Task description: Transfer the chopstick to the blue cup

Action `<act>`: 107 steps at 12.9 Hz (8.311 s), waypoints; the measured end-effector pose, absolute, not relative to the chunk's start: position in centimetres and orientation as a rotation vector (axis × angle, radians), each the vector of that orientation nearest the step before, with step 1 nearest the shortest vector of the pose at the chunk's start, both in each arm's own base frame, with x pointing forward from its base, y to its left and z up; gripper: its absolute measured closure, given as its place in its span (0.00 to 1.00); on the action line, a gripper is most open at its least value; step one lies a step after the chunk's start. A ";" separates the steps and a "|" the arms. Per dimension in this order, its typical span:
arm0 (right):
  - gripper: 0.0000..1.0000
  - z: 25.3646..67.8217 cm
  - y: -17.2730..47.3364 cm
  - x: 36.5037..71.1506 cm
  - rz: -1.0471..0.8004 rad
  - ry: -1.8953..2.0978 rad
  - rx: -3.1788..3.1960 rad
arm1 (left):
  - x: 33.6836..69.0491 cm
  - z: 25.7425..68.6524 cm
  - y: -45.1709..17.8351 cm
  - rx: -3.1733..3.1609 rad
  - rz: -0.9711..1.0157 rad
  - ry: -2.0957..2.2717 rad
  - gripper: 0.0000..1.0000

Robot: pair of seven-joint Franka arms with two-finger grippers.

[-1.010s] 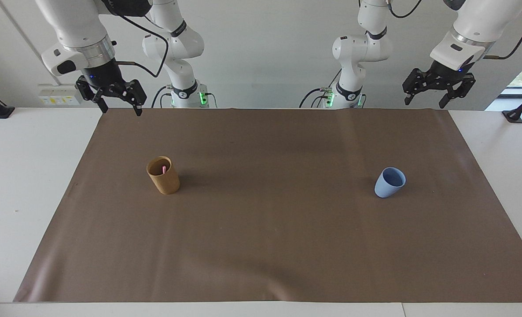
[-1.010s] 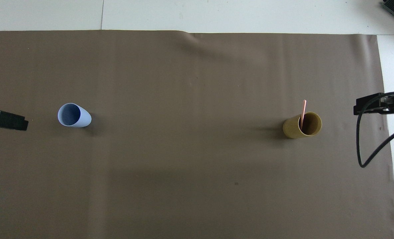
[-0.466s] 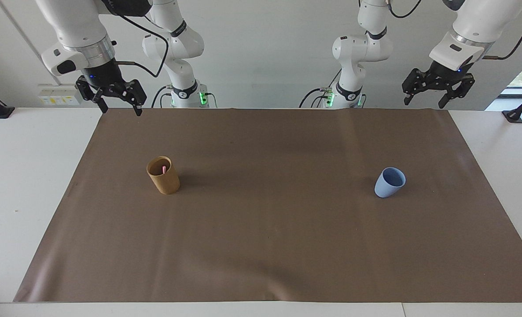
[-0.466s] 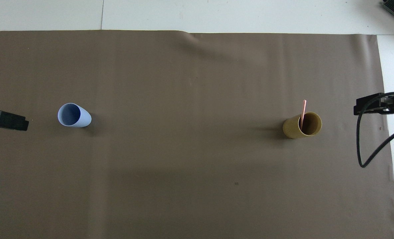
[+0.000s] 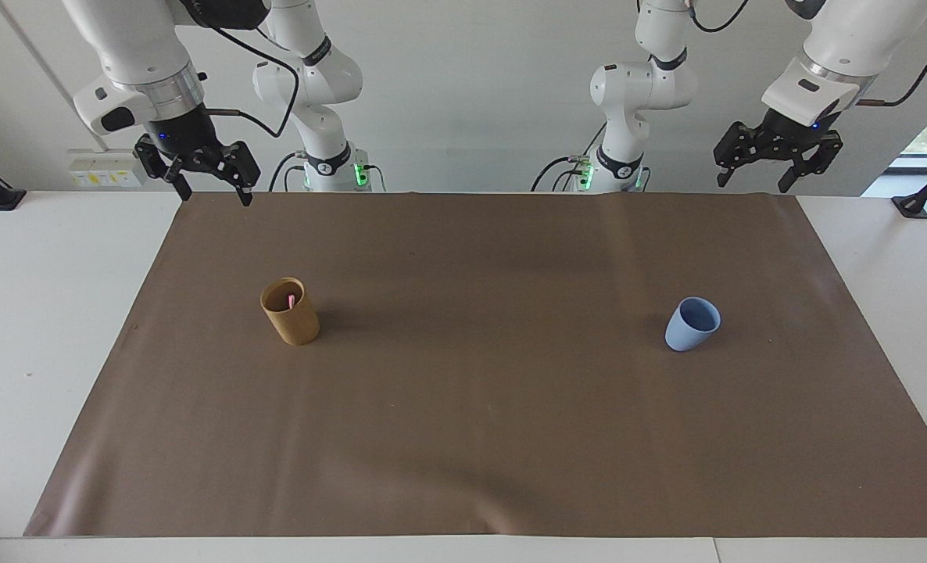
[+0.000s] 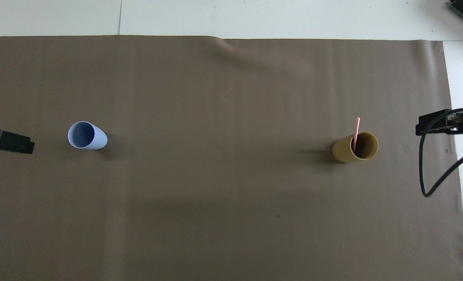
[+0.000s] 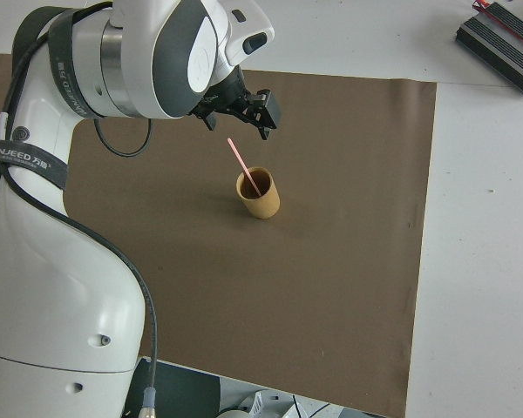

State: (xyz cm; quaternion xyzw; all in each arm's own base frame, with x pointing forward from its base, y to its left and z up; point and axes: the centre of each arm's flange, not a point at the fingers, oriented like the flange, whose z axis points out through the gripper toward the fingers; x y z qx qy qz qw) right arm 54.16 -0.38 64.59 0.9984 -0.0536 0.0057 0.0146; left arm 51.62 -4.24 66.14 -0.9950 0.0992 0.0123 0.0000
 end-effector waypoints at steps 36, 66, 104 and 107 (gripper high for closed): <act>0.00 60.2 4.6 57.7 0.379 0.504 3.182 | 57.9 34.9 -0.5 -3.147 -0.067 0.040 0.95; 0.27 45.3 2.4 57.8 0.707 1.149 3.060 | 47.7 36.5 -36.0 -3.212 -0.148 0.114 0.63; 0.93 59.3 7.4 57.8 0.467 0.699 3.176 | 52.6 65.5 -3.1 -3.161 0.000 0.243 0.00; 0.93 60.3 9.6 57.8 0.464 0.632 3.200 | 52.5 65.5 -3.1 -3.160 0.004 0.252 0.00</act>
